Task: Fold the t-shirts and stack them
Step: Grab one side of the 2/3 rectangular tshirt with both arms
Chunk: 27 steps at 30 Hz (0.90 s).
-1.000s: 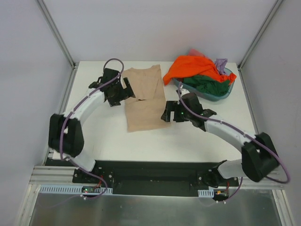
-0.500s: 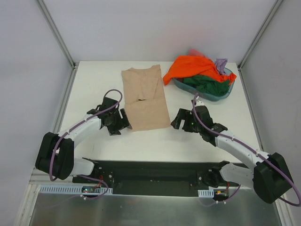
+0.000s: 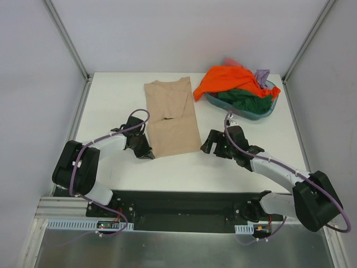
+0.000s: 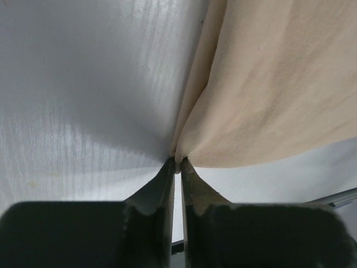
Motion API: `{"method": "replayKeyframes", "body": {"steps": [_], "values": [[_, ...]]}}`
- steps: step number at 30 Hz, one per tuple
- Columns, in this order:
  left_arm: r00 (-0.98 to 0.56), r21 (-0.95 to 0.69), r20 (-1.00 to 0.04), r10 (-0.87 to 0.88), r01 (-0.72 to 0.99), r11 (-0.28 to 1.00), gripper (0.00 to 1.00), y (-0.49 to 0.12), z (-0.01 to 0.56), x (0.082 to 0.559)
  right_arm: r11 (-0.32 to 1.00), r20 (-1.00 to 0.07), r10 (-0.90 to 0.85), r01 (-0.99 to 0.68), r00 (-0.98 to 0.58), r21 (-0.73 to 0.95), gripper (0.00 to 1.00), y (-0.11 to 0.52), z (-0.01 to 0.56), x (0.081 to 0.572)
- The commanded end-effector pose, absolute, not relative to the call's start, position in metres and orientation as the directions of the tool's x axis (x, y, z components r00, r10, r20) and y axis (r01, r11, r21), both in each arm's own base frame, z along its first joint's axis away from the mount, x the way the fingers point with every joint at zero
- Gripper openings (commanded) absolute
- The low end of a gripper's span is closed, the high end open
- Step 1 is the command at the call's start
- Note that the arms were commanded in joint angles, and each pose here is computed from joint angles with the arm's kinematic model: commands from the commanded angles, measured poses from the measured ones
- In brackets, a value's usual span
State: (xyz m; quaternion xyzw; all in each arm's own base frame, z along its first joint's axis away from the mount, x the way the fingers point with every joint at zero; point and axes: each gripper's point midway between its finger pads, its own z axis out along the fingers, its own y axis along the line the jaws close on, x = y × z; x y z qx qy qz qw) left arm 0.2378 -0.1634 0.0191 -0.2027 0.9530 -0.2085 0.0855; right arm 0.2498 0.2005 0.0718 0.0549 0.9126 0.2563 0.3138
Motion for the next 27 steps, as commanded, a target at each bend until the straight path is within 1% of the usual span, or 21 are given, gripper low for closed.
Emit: {"method": "replayKeyframes", "body": {"steps": [1,7,9,11,14,15,16,20,23,24,27], "values": [[-0.91,-0.448,-0.051,-0.411,-0.346,0.824,0.0,-0.17,0.018,0.24,0.851,-0.547,0.274,-0.065,-0.791,0.521,0.97,0.208,0.073,0.259],[-0.911,-0.473,-0.079,-0.405,-0.323,0.819,0.0,-0.172,0.018,0.243,0.87,-0.534,0.195,-0.107,-0.823,0.482,0.99,0.219,0.059,0.27],[-0.911,-0.476,-0.087,-0.403,-0.317,0.82,0.0,-0.172,0.019,0.243,0.872,-0.521,0.165,-0.123,-0.837,0.474,0.95,0.225,0.053,0.274],[-0.911,-0.474,-0.088,-0.404,-0.319,0.821,0.0,-0.171,0.018,0.242,0.87,-0.506,0.149,-0.13,-0.85,0.475,0.85,0.232,0.047,0.277],[-0.909,-0.469,-0.083,-0.408,-0.326,0.821,0.0,-0.17,0.017,0.241,0.868,-0.484,0.169,-0.103,-0.859,0.486,0.75,0.235,0.037,0.281],[-0.909,-0.466,-0.085,-0.408,-0.326,0.823,0.0,-0.169,0.016,0.241,0.868,-0.476,0.169,-0.099,-0.863,0.487,0.68,0.236,0.035,0.28],[-0.909,-0.46,-0.087,-0.408,-0.327,0.825,0.0,-0.169,0.015,0.241,0.868,-0.467,0.173,-0.09,-0.867,0.489,0.66,0.236,0.033,0.28],[-0.907,-0.454,-0.089,-0.412,-0.331,0.827,0.0,-0.168,0.013,0.242,0.866,-0.433,0.183,-0.064,-0.882,0.496,0.47,0.237,0.025,0.276],[-0.905,-0.451,-0.095,-0.415,-0.333,0.828,0.0,-0.166,0.013,0.242,0.868,-0.417,0.178,-0.057,-0.891,0.493,0.4,0.236,0.021,0.272],[-0.904,-0.449,-0.099,-0.416,-0.333,0.829,0.0,-0.166,0.013,0.242,0.871,-0.419,0.175,-0.058,-0.891,0.487,0.37,0.235,0.02,0.271],[-0.901,-0.448,-0.108,-0.42,-0.333,0.83,0.0,-0.164,0.014,0.242,0.887,-0.43,0.17,-0.052,-0.887,0.46,0.34,0.231,0.016,0.275]]}}
